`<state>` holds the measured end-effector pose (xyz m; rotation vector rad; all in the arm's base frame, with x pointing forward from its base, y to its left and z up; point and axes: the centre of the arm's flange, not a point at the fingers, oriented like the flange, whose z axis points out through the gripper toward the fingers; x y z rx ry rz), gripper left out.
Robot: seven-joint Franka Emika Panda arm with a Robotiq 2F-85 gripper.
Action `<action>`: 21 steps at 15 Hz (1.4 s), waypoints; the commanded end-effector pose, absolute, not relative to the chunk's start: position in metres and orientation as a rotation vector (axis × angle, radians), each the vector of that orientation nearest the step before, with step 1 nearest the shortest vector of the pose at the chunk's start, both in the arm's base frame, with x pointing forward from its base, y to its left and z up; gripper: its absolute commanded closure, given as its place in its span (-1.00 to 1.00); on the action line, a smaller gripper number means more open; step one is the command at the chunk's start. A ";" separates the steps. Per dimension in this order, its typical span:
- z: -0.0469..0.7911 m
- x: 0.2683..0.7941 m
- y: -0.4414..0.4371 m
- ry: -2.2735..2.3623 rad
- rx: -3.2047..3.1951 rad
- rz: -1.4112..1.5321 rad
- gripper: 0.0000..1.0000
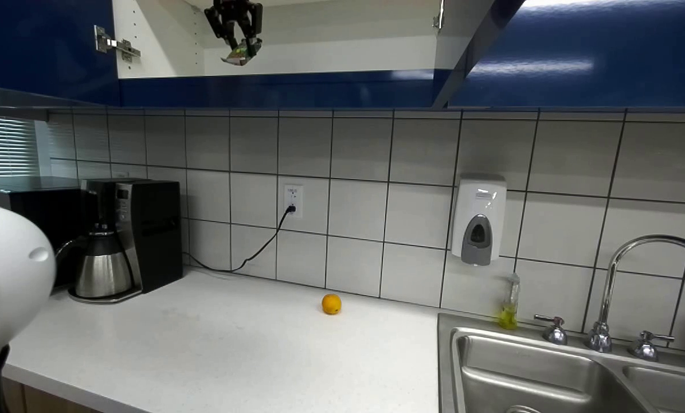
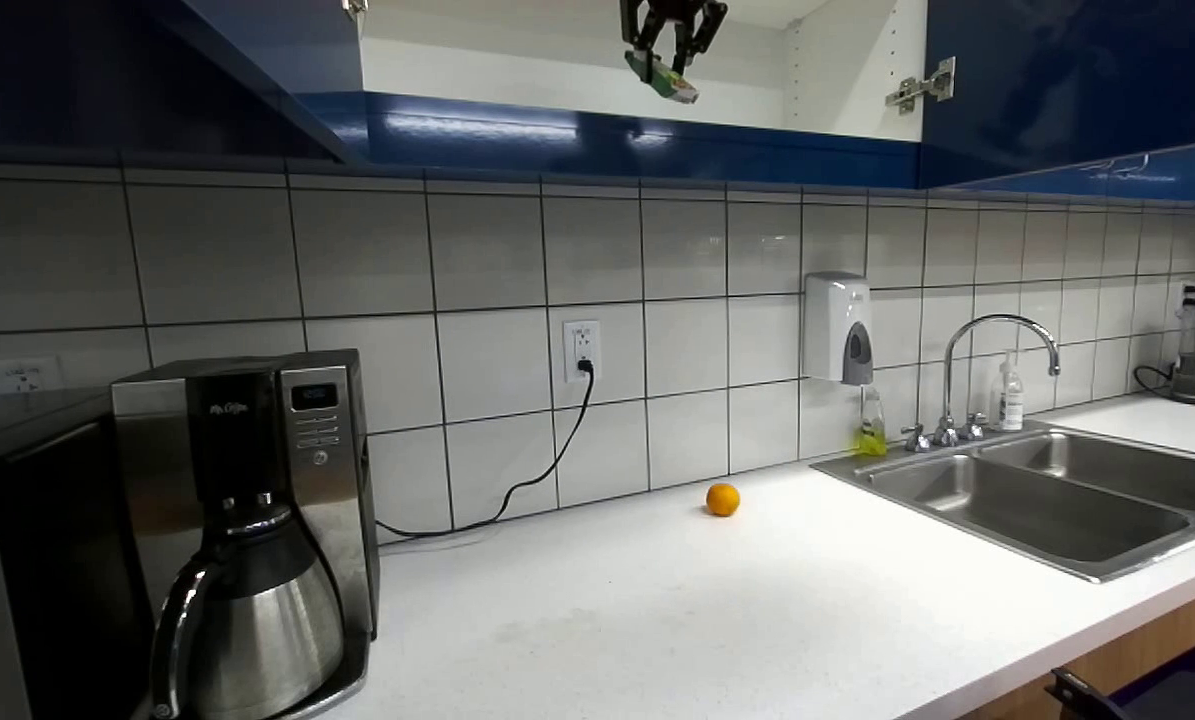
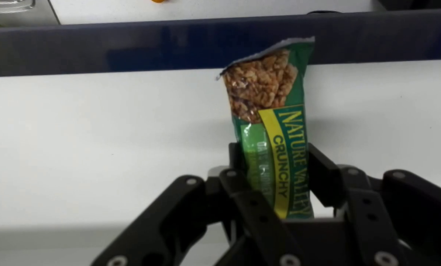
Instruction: Put the green packet in the open upper cabinet.
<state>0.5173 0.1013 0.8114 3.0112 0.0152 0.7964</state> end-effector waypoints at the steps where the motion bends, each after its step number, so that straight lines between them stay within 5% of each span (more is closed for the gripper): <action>1: 0.818 0.533 0.107 -0.032 2.993 0.827 0.65; 21: 0.795 0.576 0.116 -0.094 2.987 0.802 0.65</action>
